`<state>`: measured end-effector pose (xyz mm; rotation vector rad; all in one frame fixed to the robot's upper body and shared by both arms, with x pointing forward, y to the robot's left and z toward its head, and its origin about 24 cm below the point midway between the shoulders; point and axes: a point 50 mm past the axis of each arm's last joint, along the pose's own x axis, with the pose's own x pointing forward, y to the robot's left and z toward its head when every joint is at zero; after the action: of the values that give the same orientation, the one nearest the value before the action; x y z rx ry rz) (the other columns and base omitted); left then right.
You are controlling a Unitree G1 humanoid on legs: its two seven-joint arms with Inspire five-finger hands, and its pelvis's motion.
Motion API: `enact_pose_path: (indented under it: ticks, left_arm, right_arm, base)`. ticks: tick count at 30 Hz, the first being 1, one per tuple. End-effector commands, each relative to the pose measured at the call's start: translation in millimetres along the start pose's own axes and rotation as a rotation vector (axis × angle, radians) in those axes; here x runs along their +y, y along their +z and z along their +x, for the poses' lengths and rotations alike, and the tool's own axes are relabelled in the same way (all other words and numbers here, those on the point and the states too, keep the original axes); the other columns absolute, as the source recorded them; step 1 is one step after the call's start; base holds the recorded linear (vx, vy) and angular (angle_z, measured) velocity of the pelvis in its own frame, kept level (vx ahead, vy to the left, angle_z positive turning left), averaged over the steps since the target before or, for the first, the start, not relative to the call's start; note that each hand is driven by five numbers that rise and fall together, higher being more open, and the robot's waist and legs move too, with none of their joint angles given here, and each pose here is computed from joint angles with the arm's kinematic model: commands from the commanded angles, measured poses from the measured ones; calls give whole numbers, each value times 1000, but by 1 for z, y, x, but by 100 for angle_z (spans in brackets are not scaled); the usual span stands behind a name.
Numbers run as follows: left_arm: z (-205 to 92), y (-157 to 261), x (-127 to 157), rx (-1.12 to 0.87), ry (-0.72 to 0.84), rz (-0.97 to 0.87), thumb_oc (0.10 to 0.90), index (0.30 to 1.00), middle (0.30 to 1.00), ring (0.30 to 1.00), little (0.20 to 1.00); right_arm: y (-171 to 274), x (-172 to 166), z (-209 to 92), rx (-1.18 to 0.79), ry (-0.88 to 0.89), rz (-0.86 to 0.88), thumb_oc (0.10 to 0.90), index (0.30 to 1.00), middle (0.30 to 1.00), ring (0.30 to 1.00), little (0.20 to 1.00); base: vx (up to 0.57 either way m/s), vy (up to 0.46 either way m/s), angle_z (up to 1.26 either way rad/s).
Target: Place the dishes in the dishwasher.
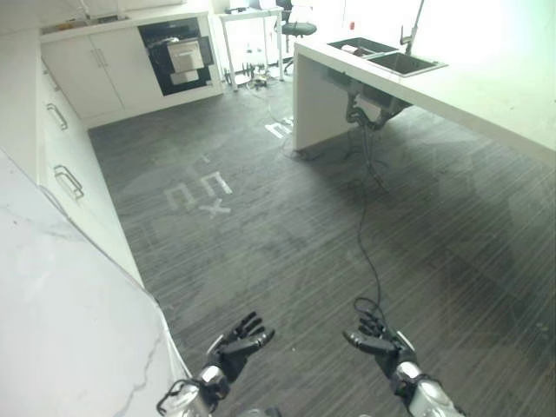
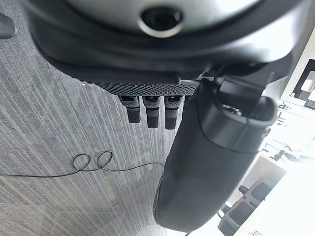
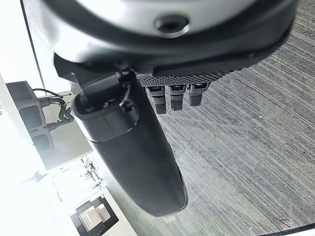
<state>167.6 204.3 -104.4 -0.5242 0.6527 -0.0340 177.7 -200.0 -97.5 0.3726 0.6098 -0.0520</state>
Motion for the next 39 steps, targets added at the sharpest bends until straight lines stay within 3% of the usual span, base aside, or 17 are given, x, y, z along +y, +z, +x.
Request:
enact_pose_path:
  ticks: [1, 11, 14, 27, 39]
  left_arm:
    - [12, 27, -21, -92, -116, 73, 800, 900, 900, 900, 900]
    - [3, 20, -9, -93, -29, 34, 800, 900, 900, 900, 900]
    - [1, 17, -4, -49, 23, 131, 800, 900, 900, 900, 900]
    - [11, 40, -6, -74, 37, 244, 800, 900, 900, 900, 900]
    - [9, 57, -7, -108, 42, 378, 800, 900, 900, 900, 900]
  right_arm:
    - [40, 3, 10, -157, 42, -3, 800, 900, 900, 900, 900]
    - [33, 0, 11, -82, 45, -54, 800, 900, 900, 900, 900]
    - [29, -1, 9, -68, 36, -54, 800, 900, 900, 900, 900]
    - [49, 7, 11, -163, 61, -39, 800, 900, 900, 900, 900]
    - [42, 6, 6, -177, 57, -2, 800, 900, 900, 900, 900]
  base:
    - [10, -38, 0]
    - [13, -7, -15]
    - [55, 144, -16]
    - [13, 179, 9]
    - [322, -211, 15]
